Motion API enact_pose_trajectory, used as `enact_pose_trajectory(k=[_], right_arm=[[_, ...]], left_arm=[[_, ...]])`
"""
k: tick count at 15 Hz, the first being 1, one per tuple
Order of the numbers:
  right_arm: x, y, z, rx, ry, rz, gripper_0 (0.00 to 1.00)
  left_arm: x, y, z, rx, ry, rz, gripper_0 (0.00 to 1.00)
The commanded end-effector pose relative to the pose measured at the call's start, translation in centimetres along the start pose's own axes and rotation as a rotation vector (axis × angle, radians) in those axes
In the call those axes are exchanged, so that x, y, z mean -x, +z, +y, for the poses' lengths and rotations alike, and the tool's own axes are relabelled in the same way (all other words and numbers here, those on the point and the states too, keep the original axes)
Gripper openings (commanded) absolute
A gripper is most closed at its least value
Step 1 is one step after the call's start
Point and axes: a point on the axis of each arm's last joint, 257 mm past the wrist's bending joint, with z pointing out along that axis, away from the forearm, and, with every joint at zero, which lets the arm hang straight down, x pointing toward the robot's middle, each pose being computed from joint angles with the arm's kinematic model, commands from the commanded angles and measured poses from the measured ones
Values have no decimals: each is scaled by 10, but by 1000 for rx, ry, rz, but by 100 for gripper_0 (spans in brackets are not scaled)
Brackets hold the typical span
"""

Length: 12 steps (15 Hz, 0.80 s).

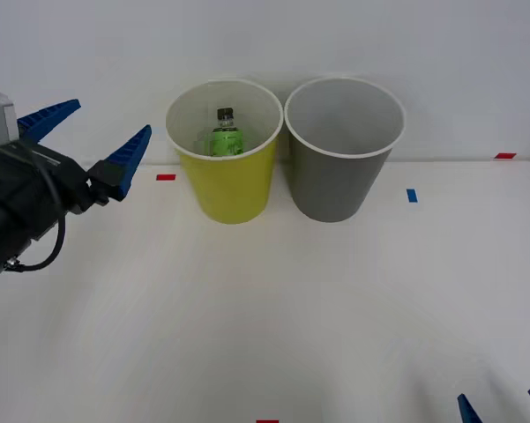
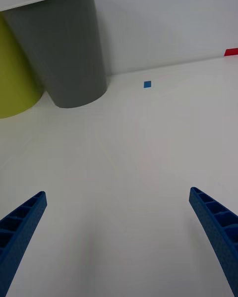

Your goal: Put cans in the gray bin and PET bottles in the light green bin.

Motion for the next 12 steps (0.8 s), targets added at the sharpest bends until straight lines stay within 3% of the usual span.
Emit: enact_pose_trajectory(k=[1,4,7,8,12], right_arm=[[0,0,0,0,0,0,100],[0,0,0,0,0,0,100],[0,0,0,0,0,0,100],[0,0,0,0,0,0,100],[0,0,0,0,0,0,100]], left_arm=[[-9,-20,10,49,-8,-33,100],[-18,-42,15,93,-8,-77,100],[-28,-67,15,142,63,-108,100],[-30,-76,17,161,55,-119,100],[-50,-95,19,190,48,-78,100]])
